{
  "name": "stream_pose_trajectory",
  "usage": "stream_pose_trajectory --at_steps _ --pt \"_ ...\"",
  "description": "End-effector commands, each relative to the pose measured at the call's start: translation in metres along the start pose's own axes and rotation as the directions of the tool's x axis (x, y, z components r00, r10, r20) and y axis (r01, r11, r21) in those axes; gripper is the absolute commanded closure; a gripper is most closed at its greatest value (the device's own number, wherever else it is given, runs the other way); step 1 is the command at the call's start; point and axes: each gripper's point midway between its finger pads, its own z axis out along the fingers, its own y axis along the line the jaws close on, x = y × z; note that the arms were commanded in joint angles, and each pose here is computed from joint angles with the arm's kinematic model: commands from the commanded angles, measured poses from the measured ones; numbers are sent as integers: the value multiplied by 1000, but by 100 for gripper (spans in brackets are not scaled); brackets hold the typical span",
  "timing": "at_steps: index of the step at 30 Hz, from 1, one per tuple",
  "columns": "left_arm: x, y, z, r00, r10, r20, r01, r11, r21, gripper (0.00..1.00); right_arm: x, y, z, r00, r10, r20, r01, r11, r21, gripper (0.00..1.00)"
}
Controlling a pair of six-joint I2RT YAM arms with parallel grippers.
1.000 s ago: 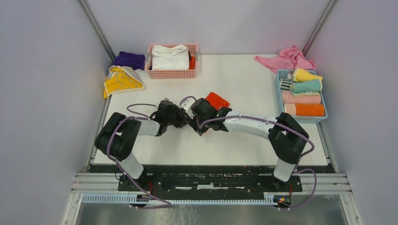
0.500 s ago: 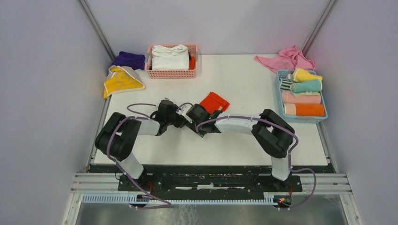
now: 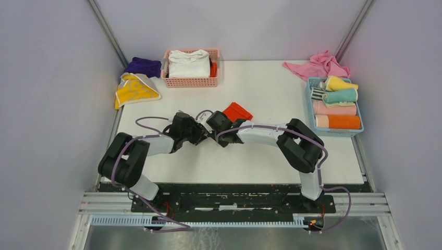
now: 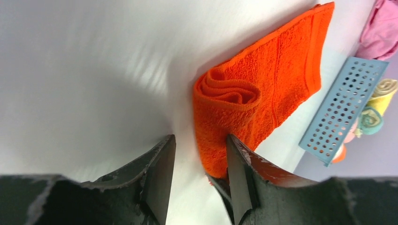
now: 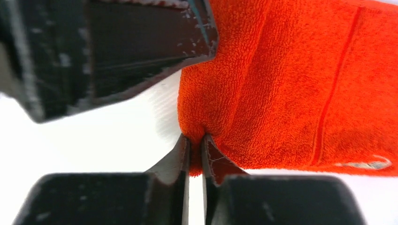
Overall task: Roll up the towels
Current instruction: Roll the towel at the center of the board.
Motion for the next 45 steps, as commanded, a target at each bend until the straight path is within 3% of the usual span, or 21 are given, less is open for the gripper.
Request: stream_pose_trajectory --at_steps 1,4,8,12,18,26,37,45 --pt "1 61 -30 997 62 33 -53 973 -225 45 24 62 -12 992 81 -93 -108 935 -337 92" --pt "-4 53 -51 994 89 70 -74 977 -202 40 6 82 -31 987 150 -60 -160 861 -482 99" --pt "-7 48 -76 989 111 100 -91 977 -191 37 -15 96 -53 960 278 -31 -232 729 -644 100" --pt "-6 45 -96 988 106 116 -85 981 -174 35 -30 90 -65 896 441 -60 -333 576 -746 100" --pt "5 41 -103 993 96 72 -85 987 -139 34 -31 79 -64 825 552 -119 -407 435 -803 100" --pt "10 29 -93 996 80 36 -77 993 -84 32 -15 59 -44 665 690 -287 -588 246 -771 99" --pt "6 -1 -71 996 85 -7 -85 996 -16 32 18 43 -10 498 737 -457 -749 99 -656 98" --pt "0 -15 -54 995 96 -12 -96 995 2 32 35 34 7 428 746 -510 -805 58 -591 97"
